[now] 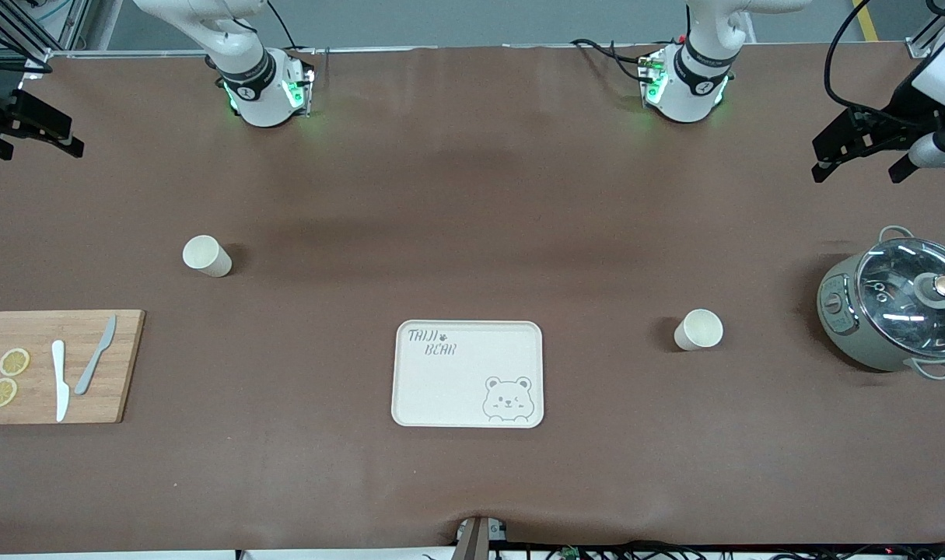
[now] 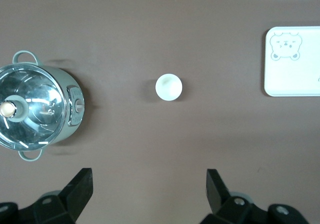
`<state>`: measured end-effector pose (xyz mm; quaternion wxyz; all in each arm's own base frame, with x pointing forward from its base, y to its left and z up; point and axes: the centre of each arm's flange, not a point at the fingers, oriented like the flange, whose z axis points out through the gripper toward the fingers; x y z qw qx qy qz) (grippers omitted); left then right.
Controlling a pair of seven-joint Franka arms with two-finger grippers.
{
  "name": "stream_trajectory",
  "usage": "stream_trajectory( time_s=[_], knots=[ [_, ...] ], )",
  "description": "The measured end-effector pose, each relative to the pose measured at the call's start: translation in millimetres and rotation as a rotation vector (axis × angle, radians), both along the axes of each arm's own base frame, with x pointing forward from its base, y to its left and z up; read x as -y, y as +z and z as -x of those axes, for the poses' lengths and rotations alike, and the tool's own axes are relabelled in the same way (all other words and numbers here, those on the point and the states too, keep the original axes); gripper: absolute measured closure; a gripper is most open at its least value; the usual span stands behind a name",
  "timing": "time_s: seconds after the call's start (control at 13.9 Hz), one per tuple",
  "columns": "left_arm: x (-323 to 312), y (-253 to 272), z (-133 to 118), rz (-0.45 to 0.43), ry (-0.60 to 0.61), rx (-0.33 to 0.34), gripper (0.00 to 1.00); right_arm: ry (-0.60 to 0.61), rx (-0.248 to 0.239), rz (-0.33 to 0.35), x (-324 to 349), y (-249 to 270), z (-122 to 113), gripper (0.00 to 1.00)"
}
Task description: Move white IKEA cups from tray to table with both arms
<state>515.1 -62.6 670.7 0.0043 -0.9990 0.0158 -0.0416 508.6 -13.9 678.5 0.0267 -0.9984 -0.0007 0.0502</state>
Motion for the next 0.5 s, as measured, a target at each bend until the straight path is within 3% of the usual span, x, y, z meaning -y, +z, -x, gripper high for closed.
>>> stream_trajectory(
  time_s=[0.5],
  knots=[
    [0.4,-2.6,3.0,-0.002,0.016,-0.028,0.00,-0.001,-0.009,0.000,0.4,-3.6,-0.1,0.00]
  ],
)
